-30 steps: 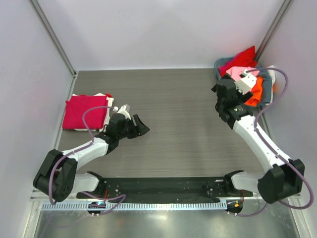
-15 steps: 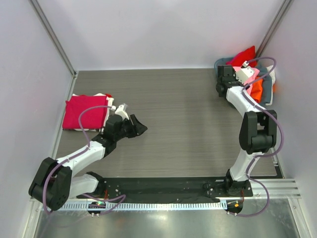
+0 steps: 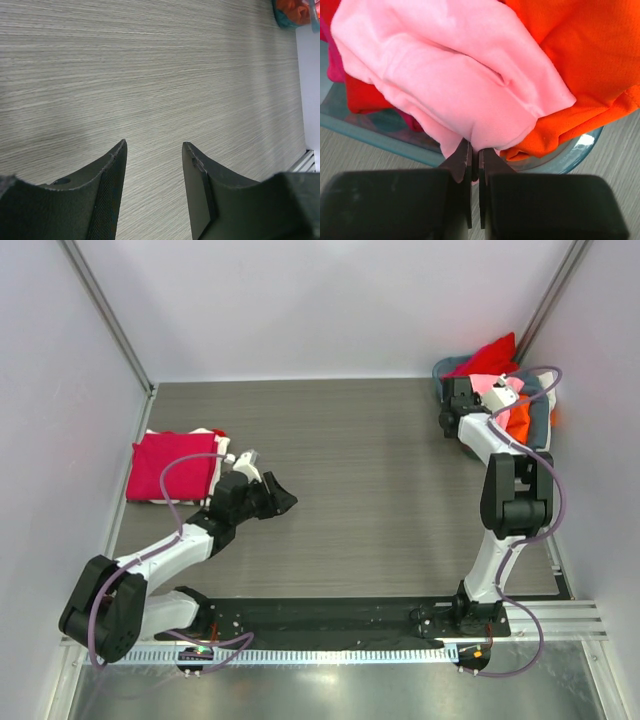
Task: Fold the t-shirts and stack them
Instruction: Grab the tshirt from the pile, then move the tshirt to the center of the board
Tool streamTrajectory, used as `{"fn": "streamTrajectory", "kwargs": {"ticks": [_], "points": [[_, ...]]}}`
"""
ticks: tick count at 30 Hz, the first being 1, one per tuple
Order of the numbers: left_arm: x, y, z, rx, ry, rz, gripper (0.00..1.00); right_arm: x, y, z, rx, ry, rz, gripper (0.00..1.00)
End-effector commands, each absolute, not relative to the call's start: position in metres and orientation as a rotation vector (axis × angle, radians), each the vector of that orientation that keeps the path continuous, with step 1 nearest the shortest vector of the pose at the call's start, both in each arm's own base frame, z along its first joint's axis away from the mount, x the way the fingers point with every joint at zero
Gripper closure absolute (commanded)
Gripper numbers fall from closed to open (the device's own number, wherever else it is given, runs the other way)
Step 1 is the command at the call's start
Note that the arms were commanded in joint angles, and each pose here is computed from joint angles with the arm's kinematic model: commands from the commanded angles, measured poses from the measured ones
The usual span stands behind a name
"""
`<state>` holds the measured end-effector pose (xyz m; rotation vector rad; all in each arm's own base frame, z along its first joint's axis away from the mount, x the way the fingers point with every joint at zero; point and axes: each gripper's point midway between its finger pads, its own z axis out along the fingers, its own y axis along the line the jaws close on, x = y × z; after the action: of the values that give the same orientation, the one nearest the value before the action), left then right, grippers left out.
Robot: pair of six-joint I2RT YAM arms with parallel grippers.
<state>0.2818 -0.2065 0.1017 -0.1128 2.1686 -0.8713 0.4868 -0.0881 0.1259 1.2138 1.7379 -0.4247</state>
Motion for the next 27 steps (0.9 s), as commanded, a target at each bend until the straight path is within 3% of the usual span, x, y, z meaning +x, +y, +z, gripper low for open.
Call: {"fn": "streamTrajectory", "kwargs": {"ticks": [1, 6, 13, 17, 20, 21, 22, 23, 24, 27], "points": [[0.292, -0.211, 0.119, -0.083, 2.110, -0.883, 0.50, 0.494, -0.089, 0.212, 1.222, 1.517, -0.319, 0.99], [0.292, -0.209, 0.120, -0.082, 2.105, -0.874, 0.50, 0.487, -0.021, 0.313, 1.028, 1.395, -0.055, 0.99], [0.294, -0.198, 0.122, -0.093, 2.083, -0.803, 0.50, 0.445, 0.106, 0.524, 0.718, 1.178, 0.681, 0.99], [0.294, -0.193, 0.123, -0.097, 2.080, -0.773, 0.50, 0.420, 0.128, 0.576, 0.610, 1.167, 0.859, 0.99], [0.295, -0.189, 0.123, -0.104, 2.076, -0.747, 0.50, 0.414, 0.131, 0.551, 0.606, 1.236, 0.858, 0.93], [0.295, -0.188, 0.123, -0.105, 2.078, -0.741, 0.50, 0.396, 0.126, 0.549, 0.604, 1.233, 0.869, 0.73], [0.295, -0.187, 0.123, -0.105, 2.078, -0.736, 0.50, 0.404, 0.130, 0.490, 0.643, 1.349, 0.836, 0.46], [0.295, -0.187, 0.123, -0.105, 2.076, -0.733, 0.50, 0.398, 0.127, 0.459, 0.668, 1.420, 0.804, 0.06], [0.295, -0.186, 0.122, -0.107, 2.081, -0.725, 0.49, 0.386, 0.124, 0.402, 0.695, 1.528, 0.757, 0.00], [0.294, -0.185, 0.122, -0.095, 2.094, -0.711, 0.46, 0.353, 0.115, 0.320, 0.758, 1.663, 0.720, 0.00]]}}
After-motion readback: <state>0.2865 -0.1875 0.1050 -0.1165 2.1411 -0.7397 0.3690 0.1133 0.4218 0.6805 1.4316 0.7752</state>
